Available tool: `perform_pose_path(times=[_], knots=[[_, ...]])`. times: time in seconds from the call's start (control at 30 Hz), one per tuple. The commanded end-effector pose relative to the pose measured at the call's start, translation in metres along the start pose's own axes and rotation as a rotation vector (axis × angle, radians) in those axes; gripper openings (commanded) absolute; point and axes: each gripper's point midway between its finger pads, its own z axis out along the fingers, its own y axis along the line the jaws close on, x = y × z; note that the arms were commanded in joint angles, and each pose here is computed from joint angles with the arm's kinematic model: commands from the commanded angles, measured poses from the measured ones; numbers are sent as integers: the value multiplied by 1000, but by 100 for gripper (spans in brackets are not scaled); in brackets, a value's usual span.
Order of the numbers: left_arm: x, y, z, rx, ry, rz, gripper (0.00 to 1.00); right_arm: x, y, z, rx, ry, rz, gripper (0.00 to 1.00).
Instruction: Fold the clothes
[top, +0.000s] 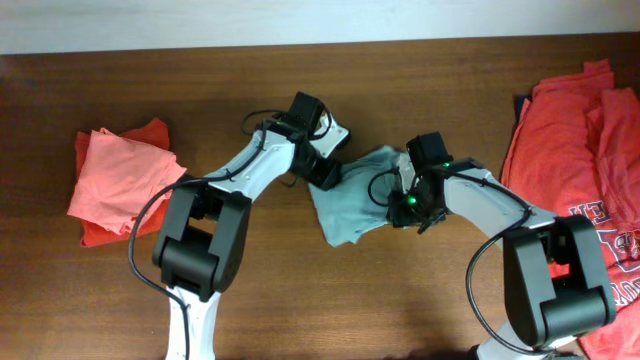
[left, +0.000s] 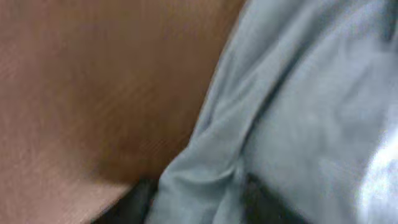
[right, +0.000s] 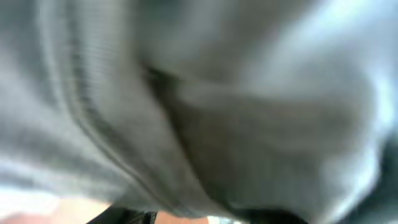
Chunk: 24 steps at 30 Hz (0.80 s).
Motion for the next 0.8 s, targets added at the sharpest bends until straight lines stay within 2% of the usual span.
perform_pose_path(times=[0.0, 0.07, 0.1, 0.23, 0.37, 0.47, 0.53, 0.6, 0.63, 0.67, 0.77], knots=[[48, 12, 6, -70, 185, -46, 30, -6, -48, 11, 255, -23, 17, 50], [68, 13, 1, -95, 266, -106, 25, -21, -61, 5, 311, -80, 26, 60], [78, 9, -2, -92, 310, -158, 21, -33, -64, 0, 319, -116, 4, 61], [88, 2, -5, -75, 351, -204, 11, -57, -64, -15, 313, -163, -33, 63], [84, -5, -16, -55, 337, -232, 10, -71, -59, -34, 317, -162, -70, 65], [60, -7, -42, -78, 231, -203, 11, -74, -57, -47, 318, -145, -67, 65], [40, -8, -59, -94, 139, -178, 17, -75, -55, -57, 317, -128, -67, 65], [17, -8, -72, -108, 37, -150, 58, -72, -50, -66, 305, -100, -68, 66], [6, -8, -78, -113, -13, -137, 68, -68, -47, -70, 293, -73, -68, 68], [-5, -9, -80, -105, -57, -125, 71, -61, -45, -72, 280, -39, -66, 69], [-22, -17, -79, -43, -123, -103, 71, -47, -45, -72, 279, 20, -61, 69]])
